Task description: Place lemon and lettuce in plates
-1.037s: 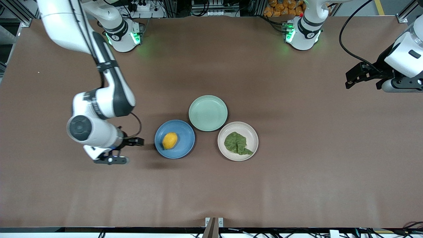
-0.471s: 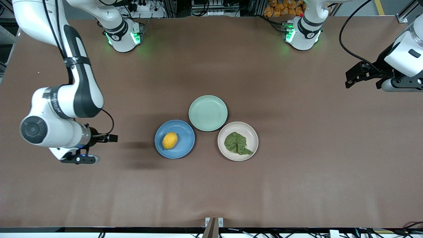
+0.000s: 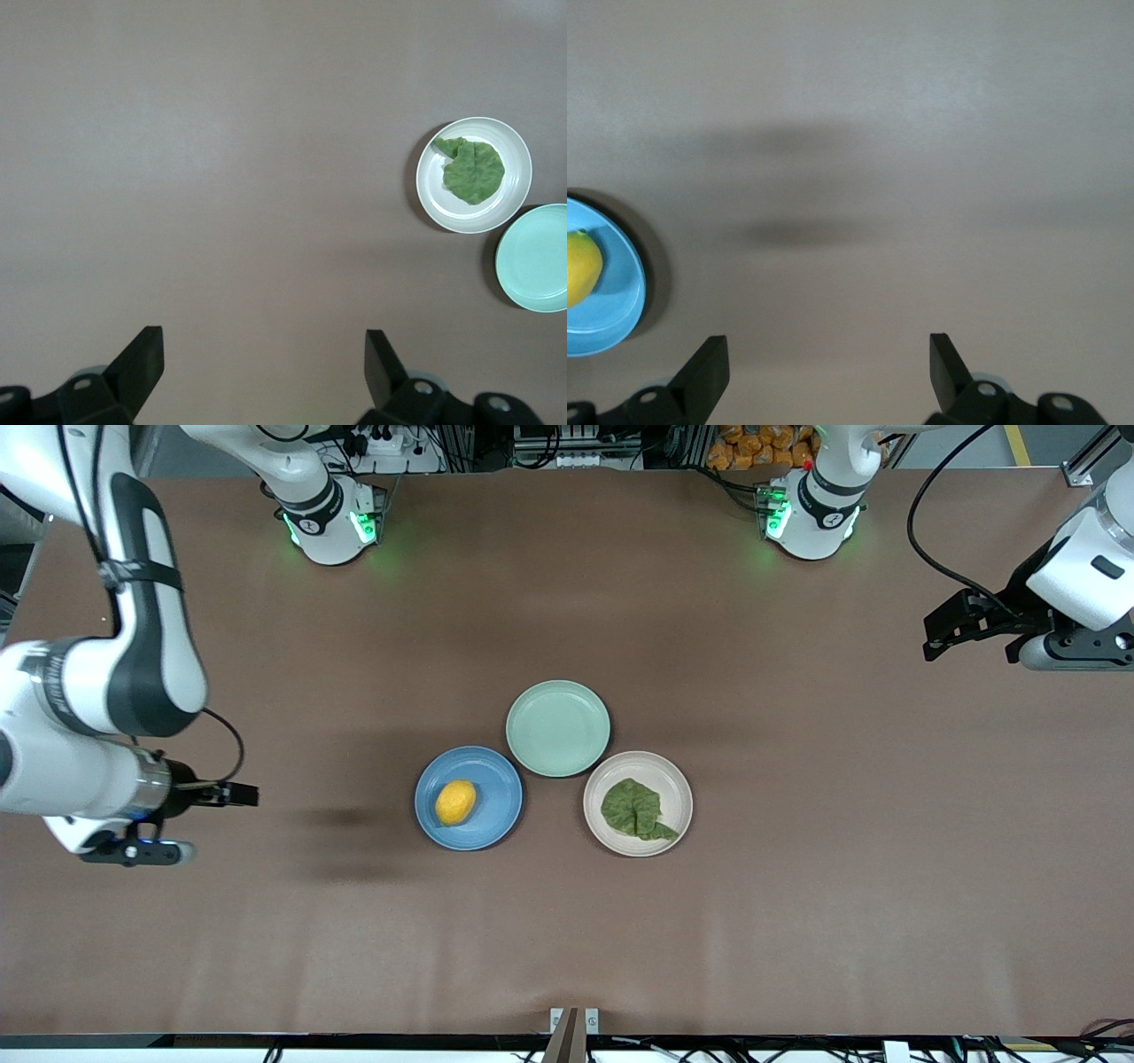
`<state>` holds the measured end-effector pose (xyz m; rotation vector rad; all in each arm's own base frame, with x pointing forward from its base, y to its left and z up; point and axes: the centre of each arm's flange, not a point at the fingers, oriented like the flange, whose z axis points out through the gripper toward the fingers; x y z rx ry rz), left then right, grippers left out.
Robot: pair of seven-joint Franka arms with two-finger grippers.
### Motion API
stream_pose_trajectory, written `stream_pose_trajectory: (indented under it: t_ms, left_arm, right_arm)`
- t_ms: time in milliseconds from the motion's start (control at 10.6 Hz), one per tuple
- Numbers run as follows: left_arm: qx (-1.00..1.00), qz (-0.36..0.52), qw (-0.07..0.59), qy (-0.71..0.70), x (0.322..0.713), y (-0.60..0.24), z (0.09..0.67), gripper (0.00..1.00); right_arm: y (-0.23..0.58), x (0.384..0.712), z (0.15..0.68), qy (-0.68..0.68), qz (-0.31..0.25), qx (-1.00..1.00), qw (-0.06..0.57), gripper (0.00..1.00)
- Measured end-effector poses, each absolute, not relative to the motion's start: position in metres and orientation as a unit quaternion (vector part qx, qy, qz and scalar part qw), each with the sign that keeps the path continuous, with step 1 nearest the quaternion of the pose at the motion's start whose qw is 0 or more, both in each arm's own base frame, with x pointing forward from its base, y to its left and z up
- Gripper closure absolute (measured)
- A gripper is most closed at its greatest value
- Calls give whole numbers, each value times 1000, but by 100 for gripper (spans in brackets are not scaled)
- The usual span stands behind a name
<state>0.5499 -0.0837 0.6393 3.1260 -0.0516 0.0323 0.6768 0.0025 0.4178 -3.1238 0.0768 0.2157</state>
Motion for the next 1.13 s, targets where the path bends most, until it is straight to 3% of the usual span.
stream_pose_trajectory:
  t_ms: [754, 1131]
  left_arm:
    - [1000, 11, 8, -16, 550, -83, 641, 0]
    - [1000, 15, 8, -15, 549, -82, 645, 0]
  right_arm:
    - [-46, 605, 483, 59, 60, -996, 24, 0]
    - [-56, 589, 507, 66, 42, -996, 29, 0]
